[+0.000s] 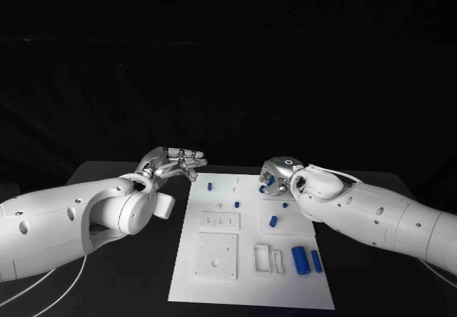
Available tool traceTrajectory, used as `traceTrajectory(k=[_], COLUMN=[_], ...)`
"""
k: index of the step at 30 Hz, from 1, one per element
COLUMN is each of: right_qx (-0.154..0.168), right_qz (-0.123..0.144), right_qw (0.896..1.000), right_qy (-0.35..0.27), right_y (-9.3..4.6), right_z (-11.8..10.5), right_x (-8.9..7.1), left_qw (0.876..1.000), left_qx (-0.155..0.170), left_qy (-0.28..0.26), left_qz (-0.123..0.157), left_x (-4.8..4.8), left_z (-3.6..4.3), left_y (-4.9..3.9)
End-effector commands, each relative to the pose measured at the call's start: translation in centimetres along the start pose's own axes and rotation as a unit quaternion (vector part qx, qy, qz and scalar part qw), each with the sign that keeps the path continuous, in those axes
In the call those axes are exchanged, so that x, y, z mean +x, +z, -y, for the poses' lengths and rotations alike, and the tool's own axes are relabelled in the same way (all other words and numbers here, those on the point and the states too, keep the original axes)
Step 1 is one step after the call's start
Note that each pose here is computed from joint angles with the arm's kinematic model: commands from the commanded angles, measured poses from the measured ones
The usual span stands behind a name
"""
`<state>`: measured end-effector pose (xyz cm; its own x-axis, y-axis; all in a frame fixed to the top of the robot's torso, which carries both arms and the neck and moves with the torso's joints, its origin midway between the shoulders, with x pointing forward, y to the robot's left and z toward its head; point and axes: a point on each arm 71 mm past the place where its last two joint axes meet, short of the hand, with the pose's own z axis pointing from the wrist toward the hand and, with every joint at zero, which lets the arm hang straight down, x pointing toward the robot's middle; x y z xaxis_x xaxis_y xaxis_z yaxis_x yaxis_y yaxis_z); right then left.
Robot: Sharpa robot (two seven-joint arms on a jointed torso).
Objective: Assemble the parts on the task board
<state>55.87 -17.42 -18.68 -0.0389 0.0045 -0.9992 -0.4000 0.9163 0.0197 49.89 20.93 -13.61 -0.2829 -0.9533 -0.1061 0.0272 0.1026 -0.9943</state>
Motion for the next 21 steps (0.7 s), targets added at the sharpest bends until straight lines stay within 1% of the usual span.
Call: traceTrajectory(k=[1,21], right_qx=[0.0,-0.008], right_qz=[-0.007,-0.016], right_qw=[1.0,1.0], right_qy=[-0.016,-0.01], right_y=[0.03,0.04], right_z=[-0.11,-0.55], right_x=[0.21,0.76], left_qw=[1.0,1.0], left_qx=[0.006,0.006], left_qy=[0.001,-0.001], left_qz=[-0.009,-0.007], left_x=[0.15,0.26], left_z=[0.27,0.25], left_y=[0.1,0.39])
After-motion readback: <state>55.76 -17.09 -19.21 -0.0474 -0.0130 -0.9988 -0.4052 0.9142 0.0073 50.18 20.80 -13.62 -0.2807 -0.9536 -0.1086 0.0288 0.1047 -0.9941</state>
